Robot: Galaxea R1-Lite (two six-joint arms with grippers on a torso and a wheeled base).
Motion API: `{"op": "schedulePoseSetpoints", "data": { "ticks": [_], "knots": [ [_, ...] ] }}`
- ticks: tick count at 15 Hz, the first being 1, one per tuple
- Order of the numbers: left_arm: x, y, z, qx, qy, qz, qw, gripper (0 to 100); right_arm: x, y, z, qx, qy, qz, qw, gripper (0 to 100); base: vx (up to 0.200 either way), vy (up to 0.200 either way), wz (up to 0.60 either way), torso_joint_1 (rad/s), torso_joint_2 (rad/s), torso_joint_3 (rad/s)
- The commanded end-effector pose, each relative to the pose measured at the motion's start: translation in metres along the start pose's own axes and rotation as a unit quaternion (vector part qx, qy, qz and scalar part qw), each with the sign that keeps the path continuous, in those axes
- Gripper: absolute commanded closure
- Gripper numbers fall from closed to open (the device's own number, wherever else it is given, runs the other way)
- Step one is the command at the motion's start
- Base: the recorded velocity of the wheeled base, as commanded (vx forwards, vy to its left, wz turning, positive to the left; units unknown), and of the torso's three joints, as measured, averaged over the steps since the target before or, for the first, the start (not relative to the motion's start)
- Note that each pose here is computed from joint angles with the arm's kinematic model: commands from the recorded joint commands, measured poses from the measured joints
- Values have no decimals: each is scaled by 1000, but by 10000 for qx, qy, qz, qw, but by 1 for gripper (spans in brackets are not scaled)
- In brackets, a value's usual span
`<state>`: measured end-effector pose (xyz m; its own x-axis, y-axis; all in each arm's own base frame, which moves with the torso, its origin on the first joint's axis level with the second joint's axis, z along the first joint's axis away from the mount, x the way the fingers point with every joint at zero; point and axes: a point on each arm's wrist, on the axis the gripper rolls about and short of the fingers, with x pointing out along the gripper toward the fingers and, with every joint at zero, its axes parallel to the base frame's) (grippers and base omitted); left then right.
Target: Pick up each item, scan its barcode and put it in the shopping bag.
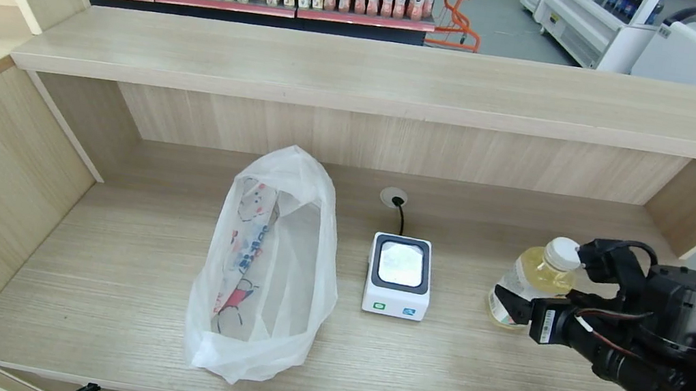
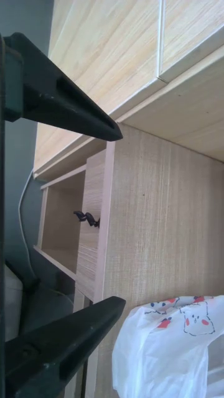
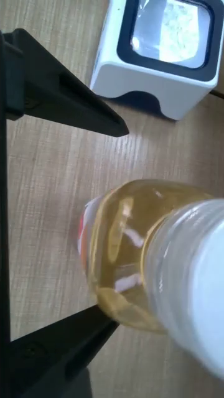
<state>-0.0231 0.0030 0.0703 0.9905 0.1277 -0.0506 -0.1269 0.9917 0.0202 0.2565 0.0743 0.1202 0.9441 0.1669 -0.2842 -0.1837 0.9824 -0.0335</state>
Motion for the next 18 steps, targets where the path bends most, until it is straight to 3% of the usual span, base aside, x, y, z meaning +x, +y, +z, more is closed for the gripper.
{"op": "schedulePoseSetpoints", "data": {
  "ticks": [1,16,17,18],
  "knots": [
    [0,0,0,1,-2,4,10000,0,16,10,-11,-76,109,123,9998,0,0,0,0,0,0,0],
    [0,0,0,1,-2,4,10000,0,47,14,-7,-119,-715,151,9973,0,0,0,0,0,0,0],
    [0,0,0,1,-2,4,10000,0,48,14,-7,-120,-707,151,9973,100,0,0,0,0,0,0],
    [0,0,0,1,-2,4,10000,0,52,14,-7,-142,-724,187,9971,100,0,0,0,0,0,0]
  ]
}}
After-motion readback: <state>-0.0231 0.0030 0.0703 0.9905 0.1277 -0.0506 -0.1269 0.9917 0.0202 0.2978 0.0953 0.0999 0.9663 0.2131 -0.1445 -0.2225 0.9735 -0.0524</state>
